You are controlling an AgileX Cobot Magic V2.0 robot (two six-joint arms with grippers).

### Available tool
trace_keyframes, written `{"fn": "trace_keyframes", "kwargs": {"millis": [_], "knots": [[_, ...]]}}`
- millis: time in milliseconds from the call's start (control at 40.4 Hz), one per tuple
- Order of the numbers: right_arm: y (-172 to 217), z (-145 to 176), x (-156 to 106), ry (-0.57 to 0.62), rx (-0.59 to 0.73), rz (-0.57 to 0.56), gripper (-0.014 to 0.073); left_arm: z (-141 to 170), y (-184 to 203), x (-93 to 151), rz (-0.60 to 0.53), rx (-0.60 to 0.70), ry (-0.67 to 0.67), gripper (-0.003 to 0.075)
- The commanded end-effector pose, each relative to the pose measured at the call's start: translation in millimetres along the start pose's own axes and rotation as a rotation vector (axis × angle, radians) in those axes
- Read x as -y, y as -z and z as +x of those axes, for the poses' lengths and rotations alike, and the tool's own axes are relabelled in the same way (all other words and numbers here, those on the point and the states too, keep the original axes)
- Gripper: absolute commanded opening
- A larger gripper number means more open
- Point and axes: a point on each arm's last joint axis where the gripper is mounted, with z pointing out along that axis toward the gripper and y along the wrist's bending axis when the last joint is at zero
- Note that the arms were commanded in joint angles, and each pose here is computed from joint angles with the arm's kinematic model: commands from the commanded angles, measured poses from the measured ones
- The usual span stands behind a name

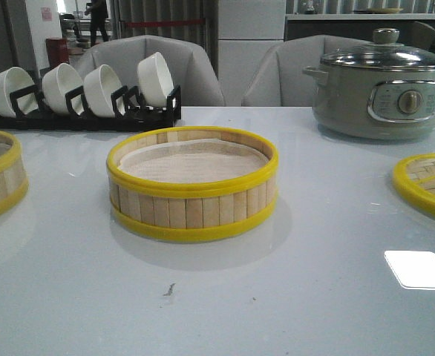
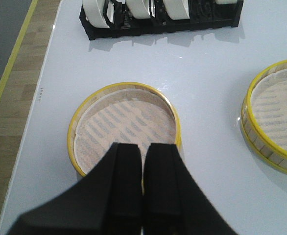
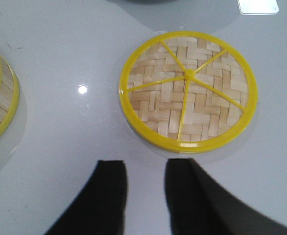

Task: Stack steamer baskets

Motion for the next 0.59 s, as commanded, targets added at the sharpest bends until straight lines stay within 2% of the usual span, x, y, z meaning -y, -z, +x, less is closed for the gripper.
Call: {"fn": "trace_keyframes", "kwargs": {"millis": [0,99,198,272,446,569], "knots": [[9,-14,-1,0.002,0.094,-0.009,0.0514,-11,9,-1,0.006,0.114,-0.003,0.0105],[9,-14,-1,0.002,0.096,-0.009,0.0479,-11,6,0,0.007,0.115,-0.016,0.0184],[9,-15,-1,0.002,0.104,-0.011,0.0465,-12,-1,3,0.018,0.094,-0.014,0.0338],[9,-16,-2,0.002,0.114,-0.013,0.0465,-11,-9,10,0.073,0.045,0.014,0.0413],[9,-15,-2,0.002,0.112,-0.012,0.0465,-11,-40,32,0.210,-0.081,0.081,0.0422],[9,-16,-2,0.002,0.114,-0.013,0.0465,-11,-75,41,0.204,-0.165,0.059,0.0422]]}}
